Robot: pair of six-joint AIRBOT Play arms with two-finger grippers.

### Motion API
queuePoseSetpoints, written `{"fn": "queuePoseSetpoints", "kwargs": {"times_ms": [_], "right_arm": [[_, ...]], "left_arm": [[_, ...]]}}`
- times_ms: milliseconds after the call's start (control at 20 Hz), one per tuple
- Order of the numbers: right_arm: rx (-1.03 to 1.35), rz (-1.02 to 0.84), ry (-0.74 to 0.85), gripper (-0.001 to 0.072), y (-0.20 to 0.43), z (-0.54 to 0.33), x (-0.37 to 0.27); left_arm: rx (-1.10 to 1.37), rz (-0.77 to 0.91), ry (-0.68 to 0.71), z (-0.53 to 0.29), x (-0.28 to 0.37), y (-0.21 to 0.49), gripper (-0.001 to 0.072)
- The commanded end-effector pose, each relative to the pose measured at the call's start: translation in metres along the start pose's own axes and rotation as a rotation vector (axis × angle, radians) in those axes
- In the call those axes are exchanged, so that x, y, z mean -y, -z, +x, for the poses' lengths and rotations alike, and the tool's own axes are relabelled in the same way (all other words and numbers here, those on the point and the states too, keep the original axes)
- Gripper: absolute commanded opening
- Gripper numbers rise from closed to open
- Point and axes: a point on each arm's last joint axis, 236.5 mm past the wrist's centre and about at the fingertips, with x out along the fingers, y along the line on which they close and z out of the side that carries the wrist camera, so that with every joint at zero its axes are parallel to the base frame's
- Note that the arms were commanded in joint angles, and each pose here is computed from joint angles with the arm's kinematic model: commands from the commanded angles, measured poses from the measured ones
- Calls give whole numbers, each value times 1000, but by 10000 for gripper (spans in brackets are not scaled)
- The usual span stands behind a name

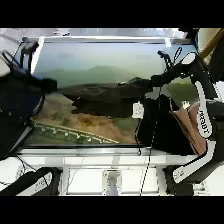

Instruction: Fold the clothes and pants, and hang the long-sleeved shirts on hangers.

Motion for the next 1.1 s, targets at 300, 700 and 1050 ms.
{"fn": "queuePoseSetpoints", "kwargs": {"times_ms": [300, 700, 1050], "right_arm": [[-124, -13, 92, 29, 47, 54, 29], [-158, -29, 62, 30, 52, 58, 14], [-235, -13, 51, 547, 53, 23, -7]], "left_arm": [[-33, 9, -218, 82, -36, 86, 5], [-67, -24, -260, 120, -51, 83, 6], [111, -49, -289, 60, -50, 23, 695]]}}
